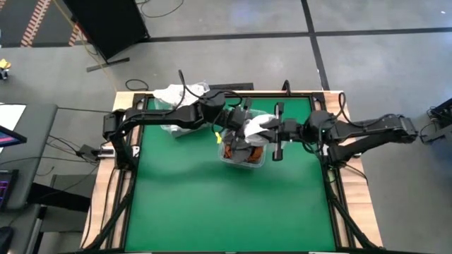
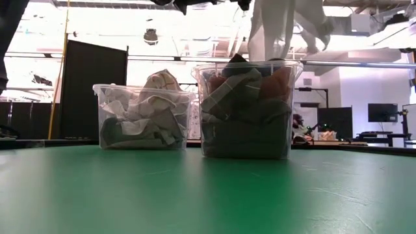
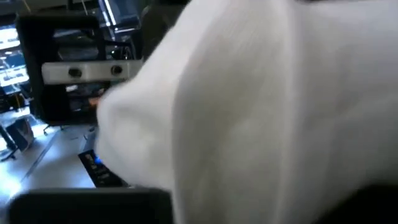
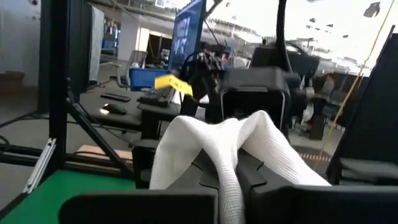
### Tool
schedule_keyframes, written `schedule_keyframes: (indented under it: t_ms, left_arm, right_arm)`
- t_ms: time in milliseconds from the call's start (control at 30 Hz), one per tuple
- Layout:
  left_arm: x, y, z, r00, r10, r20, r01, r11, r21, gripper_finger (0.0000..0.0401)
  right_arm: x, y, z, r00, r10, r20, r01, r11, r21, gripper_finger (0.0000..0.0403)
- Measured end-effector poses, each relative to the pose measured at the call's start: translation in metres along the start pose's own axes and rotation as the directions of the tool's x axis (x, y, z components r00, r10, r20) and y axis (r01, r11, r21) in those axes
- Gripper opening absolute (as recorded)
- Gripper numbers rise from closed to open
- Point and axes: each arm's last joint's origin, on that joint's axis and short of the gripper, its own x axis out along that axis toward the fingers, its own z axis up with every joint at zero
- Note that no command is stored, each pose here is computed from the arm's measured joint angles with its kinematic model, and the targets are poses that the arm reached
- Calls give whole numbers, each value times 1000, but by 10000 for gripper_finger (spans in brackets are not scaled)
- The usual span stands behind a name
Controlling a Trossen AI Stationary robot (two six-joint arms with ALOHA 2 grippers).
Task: Sort towels by color in basket
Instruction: Put the white towel into the left transparent bin
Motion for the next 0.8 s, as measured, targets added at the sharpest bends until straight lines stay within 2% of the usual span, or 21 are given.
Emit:
schedule_keyframes:
  t_ms: [67,133,267,433,667,800]
  left_arm:
    - [0,0,0,1000,-7,-3,7,1000,11,46]
    - [0,0,-2,1000,-8,-13,9,1000,17,17]
    - [-6,1,-1,997,10,-70,-7,999,47,11]
    - [-25,2,13,974,114,-194,-87,986,144,8]
    - [-70,-3,57,896,324,-303,-215,914,343,8]
    - [-105,-2,82,834,434,-339,-288,869,403,8]
  right_arm:
    - [-1,0,-1,1000,3,-19,-3,1000,18,32]
    - [-2,0,-3,999,9,-41,-8,999,36,35]
    - [-7,4,-5,995,18,-96,-15,999,32,54]
    - [-18,5,-5,986,-12,-168,11,1000,-10,102]
    - [-25,5,-8,968,-72,-240,64,997,-39,202]
    - [-27,5,-15,949,-83,-304,76,997,-33,244]
